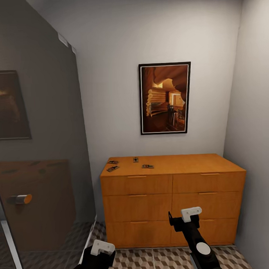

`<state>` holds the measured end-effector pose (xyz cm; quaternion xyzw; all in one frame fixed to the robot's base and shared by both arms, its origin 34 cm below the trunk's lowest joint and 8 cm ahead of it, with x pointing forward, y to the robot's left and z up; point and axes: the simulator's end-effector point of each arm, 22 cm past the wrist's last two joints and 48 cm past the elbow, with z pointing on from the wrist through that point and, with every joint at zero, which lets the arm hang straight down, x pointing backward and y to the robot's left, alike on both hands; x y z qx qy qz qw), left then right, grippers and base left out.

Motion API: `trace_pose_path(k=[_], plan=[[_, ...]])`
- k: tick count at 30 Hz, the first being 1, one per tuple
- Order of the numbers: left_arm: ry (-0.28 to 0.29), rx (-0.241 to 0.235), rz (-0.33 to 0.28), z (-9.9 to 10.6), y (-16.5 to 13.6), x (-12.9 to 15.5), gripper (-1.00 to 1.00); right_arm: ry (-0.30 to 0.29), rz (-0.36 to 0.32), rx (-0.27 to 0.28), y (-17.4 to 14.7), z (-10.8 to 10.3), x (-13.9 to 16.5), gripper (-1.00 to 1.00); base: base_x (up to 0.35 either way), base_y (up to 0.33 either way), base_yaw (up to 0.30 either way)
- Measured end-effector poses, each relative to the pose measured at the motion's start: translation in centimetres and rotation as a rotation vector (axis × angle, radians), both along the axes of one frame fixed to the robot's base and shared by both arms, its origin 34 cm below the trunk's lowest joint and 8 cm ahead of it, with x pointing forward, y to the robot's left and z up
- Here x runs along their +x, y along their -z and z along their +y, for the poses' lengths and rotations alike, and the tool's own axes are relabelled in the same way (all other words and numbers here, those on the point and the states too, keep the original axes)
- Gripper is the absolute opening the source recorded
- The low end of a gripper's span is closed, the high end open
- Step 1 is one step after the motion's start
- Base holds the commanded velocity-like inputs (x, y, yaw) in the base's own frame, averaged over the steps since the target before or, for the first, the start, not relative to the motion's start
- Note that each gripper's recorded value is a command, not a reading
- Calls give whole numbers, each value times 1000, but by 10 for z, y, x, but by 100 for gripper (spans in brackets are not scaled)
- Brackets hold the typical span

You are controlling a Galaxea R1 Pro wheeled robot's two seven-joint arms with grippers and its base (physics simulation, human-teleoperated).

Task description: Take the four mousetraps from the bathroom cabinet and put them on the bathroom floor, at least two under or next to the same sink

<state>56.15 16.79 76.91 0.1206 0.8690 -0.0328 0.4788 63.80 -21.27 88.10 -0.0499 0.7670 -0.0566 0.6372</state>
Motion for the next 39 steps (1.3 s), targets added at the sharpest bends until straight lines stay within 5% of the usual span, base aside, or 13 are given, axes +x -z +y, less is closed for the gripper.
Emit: trace_pose_path(k=[39], plan=[[0, 0, 51, 0, 21, -3, 100, 2, 53, 0, 26, -1, 2, 100, 0, 0, 1]])
